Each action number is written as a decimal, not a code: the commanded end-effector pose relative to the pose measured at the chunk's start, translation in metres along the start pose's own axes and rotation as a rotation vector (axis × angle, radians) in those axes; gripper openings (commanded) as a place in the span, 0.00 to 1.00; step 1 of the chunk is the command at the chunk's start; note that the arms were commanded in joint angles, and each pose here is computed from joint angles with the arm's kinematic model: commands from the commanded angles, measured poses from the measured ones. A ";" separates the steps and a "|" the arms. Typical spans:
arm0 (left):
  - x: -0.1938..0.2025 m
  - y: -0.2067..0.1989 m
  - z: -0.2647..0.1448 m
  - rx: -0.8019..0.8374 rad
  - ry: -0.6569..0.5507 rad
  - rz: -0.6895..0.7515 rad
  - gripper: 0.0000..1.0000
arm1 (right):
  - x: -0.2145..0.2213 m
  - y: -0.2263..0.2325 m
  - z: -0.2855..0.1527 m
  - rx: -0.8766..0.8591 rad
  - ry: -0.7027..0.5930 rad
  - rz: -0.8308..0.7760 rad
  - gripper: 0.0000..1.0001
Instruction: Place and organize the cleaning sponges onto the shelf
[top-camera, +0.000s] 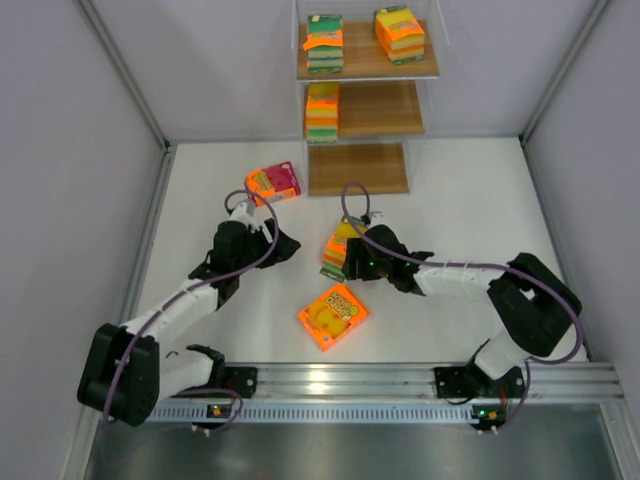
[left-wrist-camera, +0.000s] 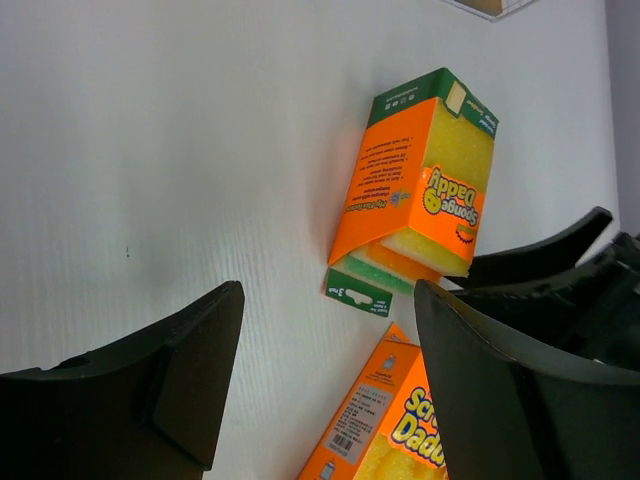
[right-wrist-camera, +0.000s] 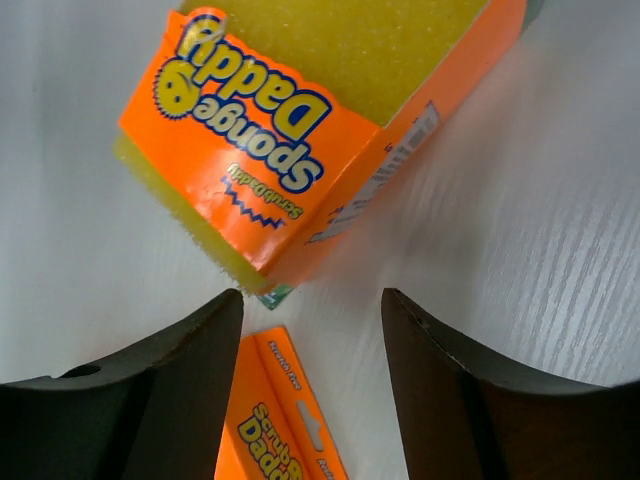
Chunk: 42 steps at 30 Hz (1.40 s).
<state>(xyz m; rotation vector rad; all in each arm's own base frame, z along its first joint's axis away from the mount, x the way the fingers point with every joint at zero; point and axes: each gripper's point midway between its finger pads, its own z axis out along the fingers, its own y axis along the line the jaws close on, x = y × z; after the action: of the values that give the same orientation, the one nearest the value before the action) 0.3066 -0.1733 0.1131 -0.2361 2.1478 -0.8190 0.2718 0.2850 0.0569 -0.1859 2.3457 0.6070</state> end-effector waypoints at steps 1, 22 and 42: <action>-0.006 -0.007 -0.015 0.032 -0.039 0.025 0.75 | -0.017 -0.002 0.014 0.079 -0.032 0.002 0.58; 0.019 0.012 -0.027 -0.005 -0.004 0.023 0.77 | -0.038 -0.023 0.016 0.164 -0.133 -0.015 0.09; -0.018 -0.024 0.026 0.083 0.033 0.063 0.76 | -0.068 -0.001 -0.007 -0.065 -0.231 0.068 0.80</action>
<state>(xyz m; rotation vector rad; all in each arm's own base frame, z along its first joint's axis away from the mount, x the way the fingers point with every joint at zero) 0.3059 -0.1799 0.1024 -0.1645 2.2294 -0.8190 0.3079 0.2691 0.0670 -0.1369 2.2348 0.5292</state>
